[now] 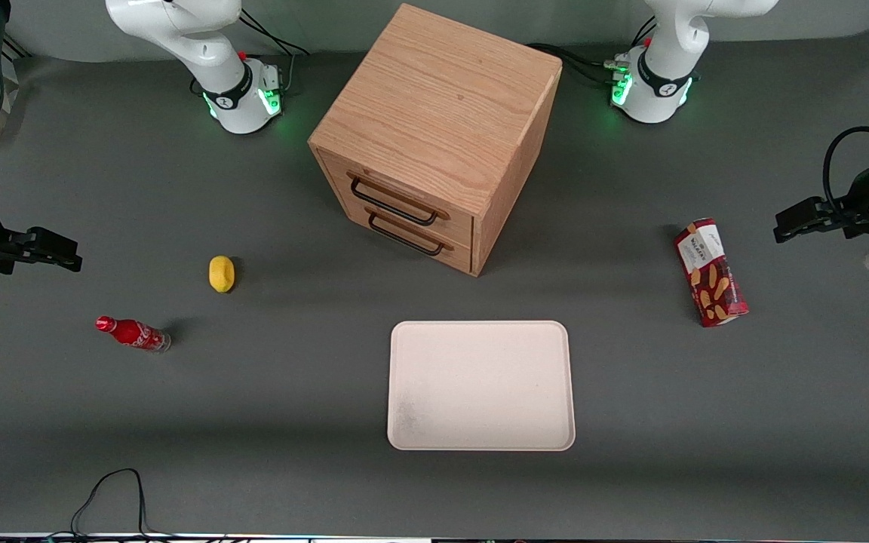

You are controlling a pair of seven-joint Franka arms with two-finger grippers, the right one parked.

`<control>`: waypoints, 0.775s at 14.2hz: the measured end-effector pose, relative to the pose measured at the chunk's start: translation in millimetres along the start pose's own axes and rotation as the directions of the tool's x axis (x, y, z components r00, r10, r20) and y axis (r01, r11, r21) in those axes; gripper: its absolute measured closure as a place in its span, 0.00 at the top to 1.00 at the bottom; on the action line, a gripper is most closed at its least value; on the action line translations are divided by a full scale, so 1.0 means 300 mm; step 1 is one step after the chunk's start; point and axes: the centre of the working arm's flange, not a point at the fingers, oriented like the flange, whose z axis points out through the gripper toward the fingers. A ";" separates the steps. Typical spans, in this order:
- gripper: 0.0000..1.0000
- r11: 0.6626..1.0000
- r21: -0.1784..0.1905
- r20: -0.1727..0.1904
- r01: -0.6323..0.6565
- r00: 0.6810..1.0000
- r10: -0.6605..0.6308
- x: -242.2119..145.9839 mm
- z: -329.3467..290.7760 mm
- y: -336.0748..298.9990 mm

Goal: Place red cookie box on tray
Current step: 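Move the left gripper toward the red plaid shortbread box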

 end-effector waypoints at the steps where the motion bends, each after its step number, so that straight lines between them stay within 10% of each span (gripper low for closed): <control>1: 1.00 1.000 0.000 0.000 0.002 1.000 -0.002 -0.001 -0.003 -0.004; 6: 1.00 1.000 0.004 -0.003 0.014 1.000 -0.014 -0.016 -0.026 -0.033; 11: 1.00 0.997 0.021 0.101 0.069 0.992 -0.071 -0.024 0.145 -0.155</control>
